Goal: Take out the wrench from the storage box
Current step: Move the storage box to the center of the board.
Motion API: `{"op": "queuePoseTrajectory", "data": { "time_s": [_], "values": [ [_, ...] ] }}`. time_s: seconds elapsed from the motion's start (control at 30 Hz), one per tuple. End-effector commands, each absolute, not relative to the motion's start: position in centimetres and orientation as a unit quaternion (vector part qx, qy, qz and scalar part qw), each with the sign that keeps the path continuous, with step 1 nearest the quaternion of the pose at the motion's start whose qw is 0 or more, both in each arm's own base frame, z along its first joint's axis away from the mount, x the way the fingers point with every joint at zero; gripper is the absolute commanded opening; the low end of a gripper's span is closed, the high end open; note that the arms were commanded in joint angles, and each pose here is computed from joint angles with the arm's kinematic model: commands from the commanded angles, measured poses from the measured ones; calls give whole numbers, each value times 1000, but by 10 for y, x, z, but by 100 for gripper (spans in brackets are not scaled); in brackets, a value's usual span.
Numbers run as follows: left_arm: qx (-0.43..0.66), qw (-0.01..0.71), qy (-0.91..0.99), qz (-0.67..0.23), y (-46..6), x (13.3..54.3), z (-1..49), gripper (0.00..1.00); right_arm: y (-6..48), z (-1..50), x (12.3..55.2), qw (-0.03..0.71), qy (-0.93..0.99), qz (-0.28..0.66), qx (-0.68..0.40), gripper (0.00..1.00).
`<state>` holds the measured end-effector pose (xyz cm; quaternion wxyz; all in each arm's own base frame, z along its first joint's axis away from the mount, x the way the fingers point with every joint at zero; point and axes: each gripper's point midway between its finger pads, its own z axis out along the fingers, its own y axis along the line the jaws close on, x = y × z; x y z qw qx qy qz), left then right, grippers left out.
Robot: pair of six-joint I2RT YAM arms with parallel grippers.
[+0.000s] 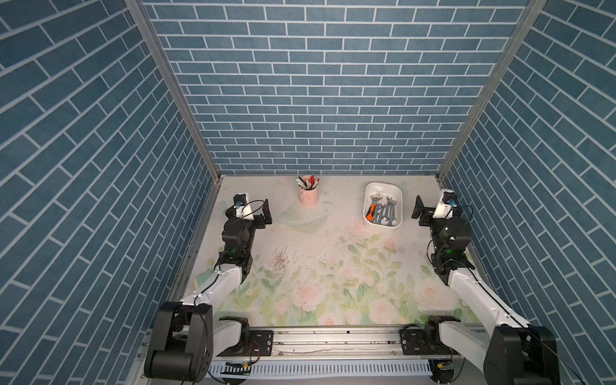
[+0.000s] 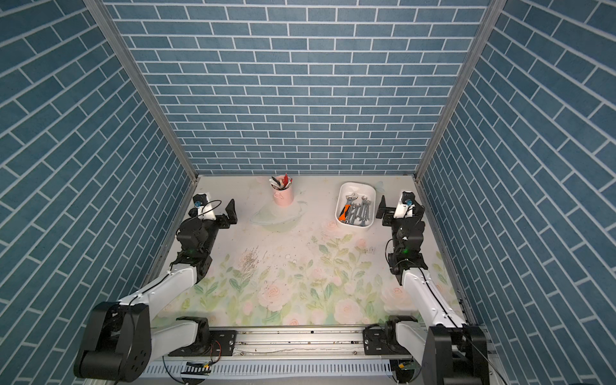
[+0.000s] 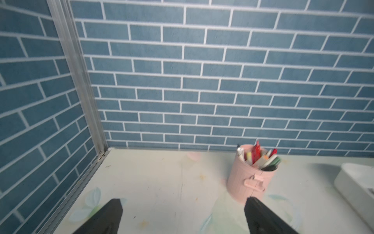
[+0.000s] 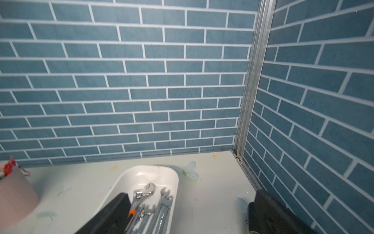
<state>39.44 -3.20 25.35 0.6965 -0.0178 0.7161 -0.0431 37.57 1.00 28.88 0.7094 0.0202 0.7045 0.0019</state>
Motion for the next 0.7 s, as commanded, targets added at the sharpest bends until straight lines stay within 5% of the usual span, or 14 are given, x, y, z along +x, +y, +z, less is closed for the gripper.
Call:
{"op": "queuePoseTrajectory", "data": {
  "time_s": [0.0,0.2,0.37,0.67],
  "values": [
    [-38,657,748,-85,-46,393,264,100,12,265,369,623,777,50,68,100],
    [-70,600,773,-195,-73,391,292,100,29,246,376,529,838,103,88,100],
    [-110,487,840,-213,-76,392,253,100,37,204,399,436,889,107,89,100],
    [-91,443,862,-229,-87,375,224,100,44,136,451,311,942,95,87,91]
  ]
}}
